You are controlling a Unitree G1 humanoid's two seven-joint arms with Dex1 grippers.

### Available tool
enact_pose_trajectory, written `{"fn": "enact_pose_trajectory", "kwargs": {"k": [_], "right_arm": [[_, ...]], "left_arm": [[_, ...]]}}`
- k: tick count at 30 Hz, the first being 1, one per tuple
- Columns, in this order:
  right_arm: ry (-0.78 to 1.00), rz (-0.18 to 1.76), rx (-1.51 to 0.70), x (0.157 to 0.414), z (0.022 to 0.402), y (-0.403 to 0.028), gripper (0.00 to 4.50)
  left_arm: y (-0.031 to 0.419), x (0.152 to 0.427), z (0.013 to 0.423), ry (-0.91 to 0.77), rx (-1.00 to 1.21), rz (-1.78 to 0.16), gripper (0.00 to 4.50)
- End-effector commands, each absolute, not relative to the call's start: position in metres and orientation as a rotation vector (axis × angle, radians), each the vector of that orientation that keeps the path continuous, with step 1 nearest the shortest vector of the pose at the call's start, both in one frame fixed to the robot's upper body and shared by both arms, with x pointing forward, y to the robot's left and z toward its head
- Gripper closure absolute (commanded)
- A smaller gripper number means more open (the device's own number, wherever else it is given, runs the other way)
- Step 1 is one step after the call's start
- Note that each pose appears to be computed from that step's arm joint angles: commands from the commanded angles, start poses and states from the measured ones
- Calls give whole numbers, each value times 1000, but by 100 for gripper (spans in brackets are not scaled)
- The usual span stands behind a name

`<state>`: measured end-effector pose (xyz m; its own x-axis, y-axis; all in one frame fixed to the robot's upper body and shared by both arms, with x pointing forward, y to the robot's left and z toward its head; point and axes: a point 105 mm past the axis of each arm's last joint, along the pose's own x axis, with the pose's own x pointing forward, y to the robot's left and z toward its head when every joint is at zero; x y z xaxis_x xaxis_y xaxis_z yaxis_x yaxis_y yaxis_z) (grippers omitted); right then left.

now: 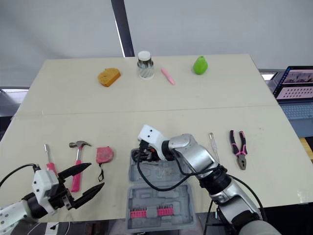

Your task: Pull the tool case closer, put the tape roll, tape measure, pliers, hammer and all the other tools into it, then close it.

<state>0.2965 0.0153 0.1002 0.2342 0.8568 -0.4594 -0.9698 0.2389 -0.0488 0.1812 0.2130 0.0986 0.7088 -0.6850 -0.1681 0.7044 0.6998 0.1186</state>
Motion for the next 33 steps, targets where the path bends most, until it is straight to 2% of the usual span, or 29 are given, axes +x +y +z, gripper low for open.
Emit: {"fn": "enact_pose_trajectory", "kwargs": {"k": [1, 15, 33], "right_arm": [[274, 1313, -316, 292, 118, 23, 235], [275, 1268, -254, 298, 91, 28, 235], [312, 1233, -291, 303, 66, 24, 235]], "left_arm": [[212, 181, 98, 119, 182, -789, 0], [211, 182, 98, 117, 183, -792, 0], [212, 182, 96, 115, 189, -787, 0]]}}
